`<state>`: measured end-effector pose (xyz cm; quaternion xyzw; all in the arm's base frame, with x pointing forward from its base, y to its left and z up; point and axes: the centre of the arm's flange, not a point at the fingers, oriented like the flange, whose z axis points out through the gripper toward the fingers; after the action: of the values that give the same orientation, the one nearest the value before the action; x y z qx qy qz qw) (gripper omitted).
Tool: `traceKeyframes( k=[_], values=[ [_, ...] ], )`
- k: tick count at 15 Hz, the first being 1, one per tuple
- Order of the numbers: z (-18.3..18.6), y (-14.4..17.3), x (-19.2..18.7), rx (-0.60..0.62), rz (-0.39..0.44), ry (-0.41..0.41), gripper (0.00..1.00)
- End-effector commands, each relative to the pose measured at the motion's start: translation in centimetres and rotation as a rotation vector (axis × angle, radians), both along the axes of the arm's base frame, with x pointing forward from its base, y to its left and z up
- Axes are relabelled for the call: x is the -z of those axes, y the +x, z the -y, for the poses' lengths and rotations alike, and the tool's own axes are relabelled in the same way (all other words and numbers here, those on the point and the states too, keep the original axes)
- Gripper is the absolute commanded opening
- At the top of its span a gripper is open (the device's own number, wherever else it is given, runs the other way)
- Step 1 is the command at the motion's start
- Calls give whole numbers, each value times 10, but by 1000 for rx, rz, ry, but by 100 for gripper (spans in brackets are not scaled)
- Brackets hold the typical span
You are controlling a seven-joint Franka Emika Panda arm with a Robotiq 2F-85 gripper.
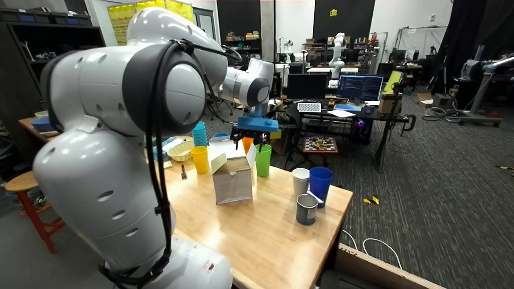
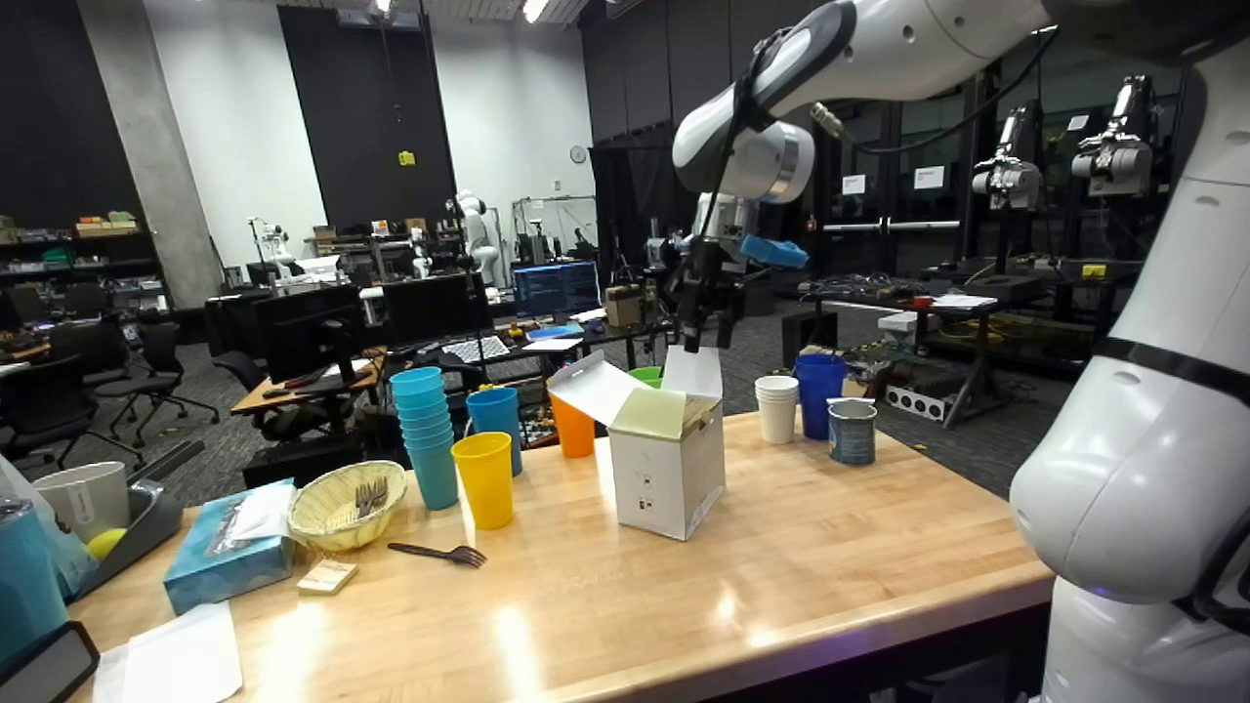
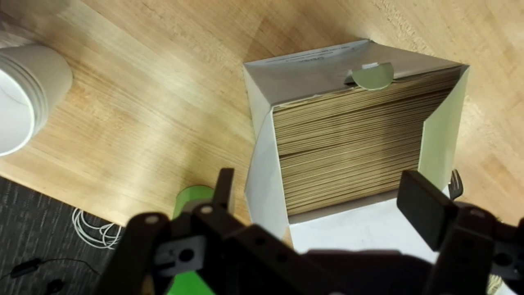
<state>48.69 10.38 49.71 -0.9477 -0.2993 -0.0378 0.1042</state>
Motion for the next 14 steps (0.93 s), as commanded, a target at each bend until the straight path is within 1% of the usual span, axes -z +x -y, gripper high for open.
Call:
traceKeyframes(
  k=[1,8,14],
  values=[
    [0,4,-6,-21,-26,32,100],
    [0,2,-6,-40,-58,44,100],
    [-4,1,-6,-80,-89,100,100]
  ],
)
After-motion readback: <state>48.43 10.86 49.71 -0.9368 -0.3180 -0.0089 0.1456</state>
